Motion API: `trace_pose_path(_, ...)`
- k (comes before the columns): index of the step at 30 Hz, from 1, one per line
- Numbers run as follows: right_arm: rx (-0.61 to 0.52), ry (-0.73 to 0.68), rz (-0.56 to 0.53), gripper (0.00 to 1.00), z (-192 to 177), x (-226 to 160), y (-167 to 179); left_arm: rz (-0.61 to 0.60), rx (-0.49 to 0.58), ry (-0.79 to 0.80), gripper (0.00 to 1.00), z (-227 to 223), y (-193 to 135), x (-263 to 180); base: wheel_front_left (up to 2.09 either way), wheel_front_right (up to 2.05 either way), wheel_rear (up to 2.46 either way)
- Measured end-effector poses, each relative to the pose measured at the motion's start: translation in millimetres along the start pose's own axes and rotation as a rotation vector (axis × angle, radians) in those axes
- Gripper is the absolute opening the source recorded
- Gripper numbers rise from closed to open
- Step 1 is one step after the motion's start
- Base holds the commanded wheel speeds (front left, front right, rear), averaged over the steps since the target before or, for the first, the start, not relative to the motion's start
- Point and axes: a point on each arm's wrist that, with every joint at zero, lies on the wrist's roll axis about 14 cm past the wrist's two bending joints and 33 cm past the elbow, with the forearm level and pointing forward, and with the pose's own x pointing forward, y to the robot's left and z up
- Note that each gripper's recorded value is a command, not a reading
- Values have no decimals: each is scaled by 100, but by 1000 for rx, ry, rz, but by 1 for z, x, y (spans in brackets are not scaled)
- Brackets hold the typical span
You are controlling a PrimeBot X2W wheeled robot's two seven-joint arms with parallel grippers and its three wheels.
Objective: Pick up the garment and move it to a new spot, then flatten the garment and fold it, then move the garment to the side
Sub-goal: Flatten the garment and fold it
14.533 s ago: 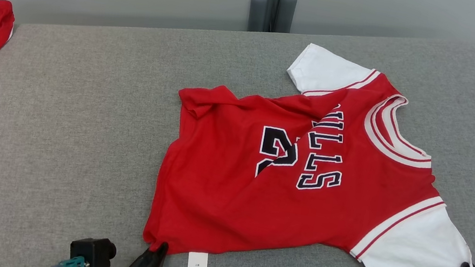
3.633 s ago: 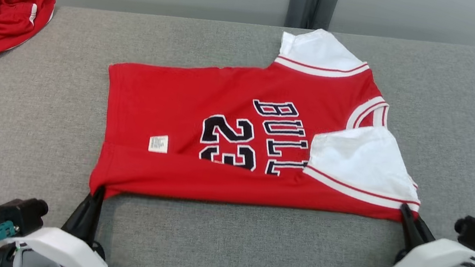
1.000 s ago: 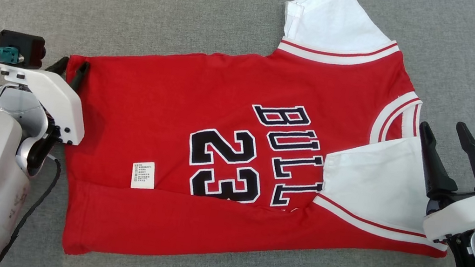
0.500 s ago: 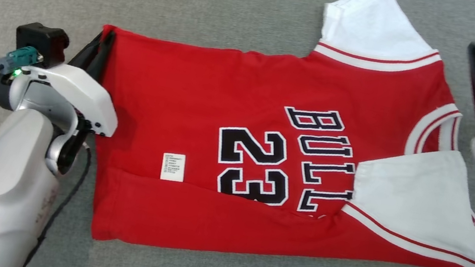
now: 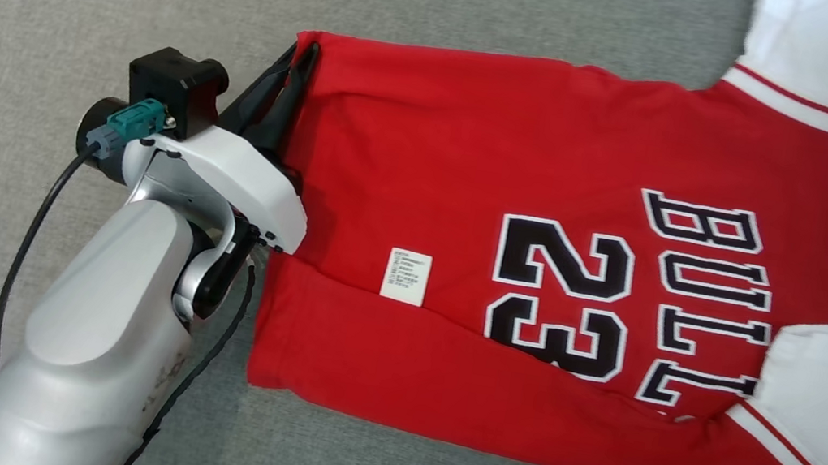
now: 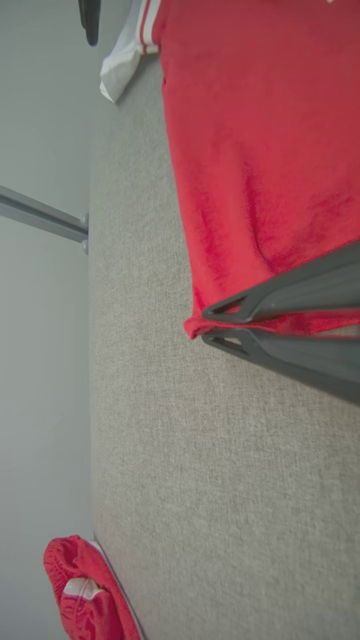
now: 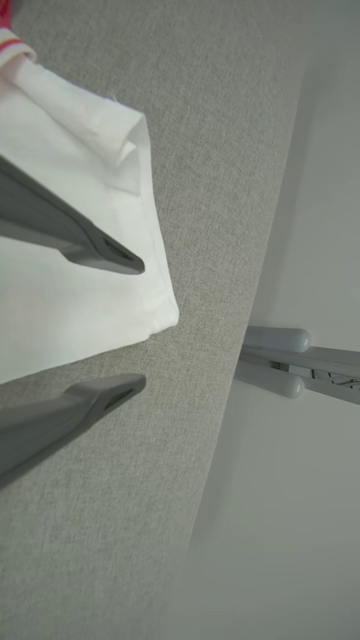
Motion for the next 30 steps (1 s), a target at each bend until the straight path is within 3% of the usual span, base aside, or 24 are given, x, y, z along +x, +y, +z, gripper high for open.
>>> trace_pose_path(7,-9,92,23,100,-17,36,15,35,-3,15,0,-11,13,-5,0,0,0)
trace_pose_path(15,-29,127,2,100,-20,46,11,46,1,31,0,-17,17,-8,0,0,0)
trace_pose_path(16,-30,132,1,87,-20,46,11,45,2,33,0,-17,17,-8,0,0,0)
trace_pose_path(17,-31,133,1,50,-20,46,11,44,1,33,0,-17,17,-7,0,0,0)
trace_pose_path(20,-38,147,1,33,-22,46,12,40,1,34,0,-17,16,-4,0,0,0)
trace_pose_path(22,-45,147,-1,0,-23,46,11,36,3,32,0,-16,15,-4,0,0,0)
trace_pose_path(30,-23,49,-25,0,-11,39,-1,24,4,9,0,-9,12,4,0,0,0)
